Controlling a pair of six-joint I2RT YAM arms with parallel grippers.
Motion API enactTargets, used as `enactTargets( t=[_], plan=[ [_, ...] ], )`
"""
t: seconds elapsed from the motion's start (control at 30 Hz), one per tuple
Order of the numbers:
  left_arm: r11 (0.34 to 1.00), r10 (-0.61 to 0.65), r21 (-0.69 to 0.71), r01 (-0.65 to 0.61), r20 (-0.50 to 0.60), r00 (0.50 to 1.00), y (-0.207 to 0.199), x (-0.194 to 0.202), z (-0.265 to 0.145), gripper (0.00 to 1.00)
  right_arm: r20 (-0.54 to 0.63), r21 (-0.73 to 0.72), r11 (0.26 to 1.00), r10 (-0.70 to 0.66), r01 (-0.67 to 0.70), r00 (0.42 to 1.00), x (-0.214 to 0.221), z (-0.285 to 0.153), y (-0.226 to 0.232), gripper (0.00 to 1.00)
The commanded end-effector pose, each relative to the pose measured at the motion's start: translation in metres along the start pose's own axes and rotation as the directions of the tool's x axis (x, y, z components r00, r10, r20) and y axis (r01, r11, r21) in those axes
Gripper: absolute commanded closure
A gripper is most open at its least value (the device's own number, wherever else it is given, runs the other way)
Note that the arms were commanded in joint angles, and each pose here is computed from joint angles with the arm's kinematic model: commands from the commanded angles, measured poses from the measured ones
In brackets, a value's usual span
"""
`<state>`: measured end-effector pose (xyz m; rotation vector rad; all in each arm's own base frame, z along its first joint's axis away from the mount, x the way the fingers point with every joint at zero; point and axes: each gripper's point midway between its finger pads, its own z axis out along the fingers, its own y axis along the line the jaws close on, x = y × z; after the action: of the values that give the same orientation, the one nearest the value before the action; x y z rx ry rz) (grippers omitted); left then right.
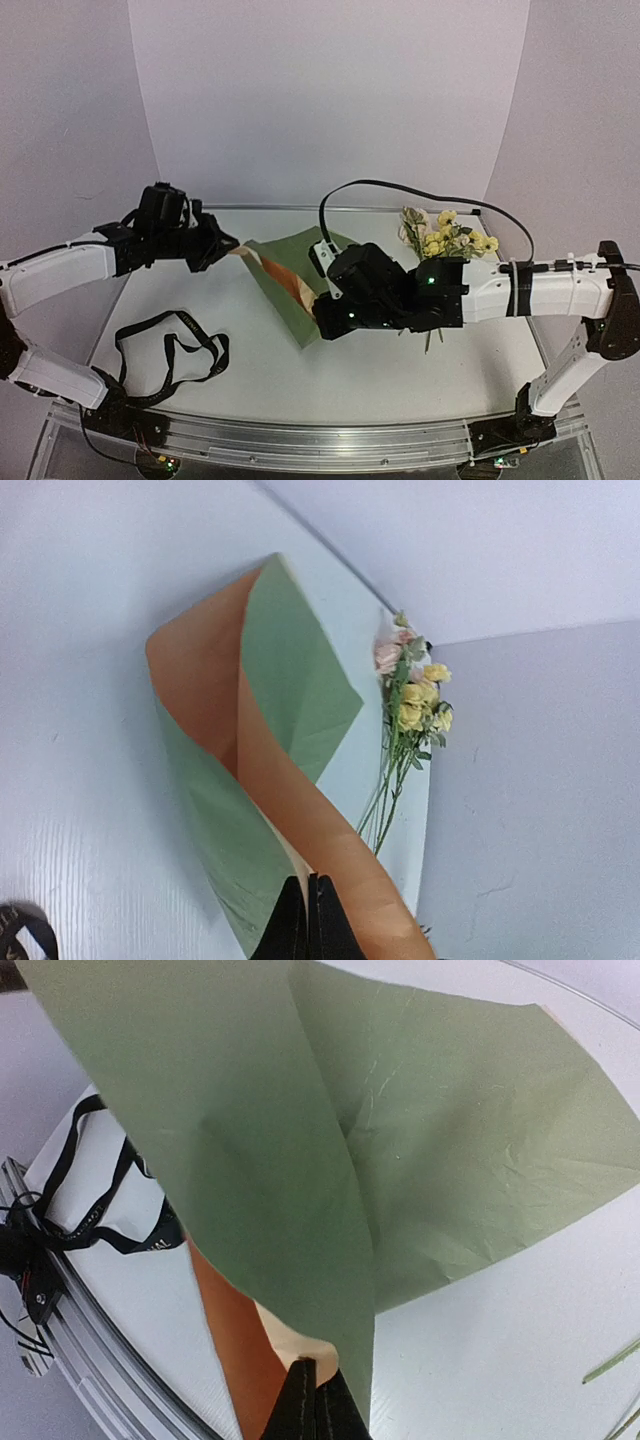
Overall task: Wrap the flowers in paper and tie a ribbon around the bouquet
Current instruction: Pass from the right arm to the left, then unfold the folded wrapping paper.
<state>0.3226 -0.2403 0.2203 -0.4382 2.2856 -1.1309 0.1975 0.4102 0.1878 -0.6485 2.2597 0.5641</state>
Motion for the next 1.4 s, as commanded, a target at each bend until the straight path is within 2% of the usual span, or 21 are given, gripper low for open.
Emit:
enactTargets(
  t=[0.0,0.03,0.17,0.3,0.43,0.57,0.63,0.87,1.07,1.37],
  plan=[
    [0.915,0.399,-0.073,-0.397,0.014,0.917,-0.057,0.008,0.008,1.00,0.110,-0.003,1.000,0.018,-0.018,0.994,-0.014,-0.020,-0.010,1.00],
    [0.887,0.458,-0.084,-0.454,0.037,0.888,-0.073,0.005,0.008,1.00,0.114,-0.007,1.000,0.024,-0.024,0.993,-0.011,-0.022,-0.012,1.00],
    [0.740,0.669,-0.089,-0.666,0.004,0.743,-0.122,0.046,0.025,1.00,0.139,-0.036,0.999,0.042,-0.038,0.989,-0.005,-0.036,-0.011,0.97],
    [0.598,0.800,-0.092,-0.796,0.004,0.600,-0.155,0.080,0.031,1.00,0.157,-0.025,0.997,0.072,-0.069,0.985,0.008,-0.048,-0.023,0.71],
    [0.545,0.836,-0.067,-0.836,-0.035,0.548,-0.153,0.104,0.038,1.00,0.161,0.058,0.995,0.069,-0.079,0.985,0.019,-0.071,-0.053,0.38],
    [0.535,0.842,-0.026,-0.845,-0.065,0.535,-0.143,0.124,0.044,1.00,0.154,0.135,0.990,0.031,-0.052,0.988,0.027,-0.092,-0.078,0.12],
    [0.519,0.851,-0.013,-0.855,-0.084,0.518,-0.139,0.134,0.047,1.00,0.147,0.135,0.991,0.006,-0.026,0.989,0.023,-0.101,-0.080,0.04],
    [0.482,0.874,0.071,-0.873,-0.115,0.473,-0.142,0.159,0.051,1.00,0.042,0.014,0.989,-0.149,0.149,0.988,0.007,-0.112,-0.047,0.02],
    [0.462,0.886,0.171,-0.870,-0.115,0.449,-0.153,0.177,0.045,1.00,0.062,-0.024,0.966,-0.256,0.258,0.965,-0.012,-0.111,-0.034,0.02],
    [0.451,0.893,0.226,-0.863,-0.123,0.434,-0.158,0.185,0.044,1.00,0.072,0.006,0.968,-0.250,0.250,0.966,-0.034,-0.100,-0.034,0.02]
  ],
)
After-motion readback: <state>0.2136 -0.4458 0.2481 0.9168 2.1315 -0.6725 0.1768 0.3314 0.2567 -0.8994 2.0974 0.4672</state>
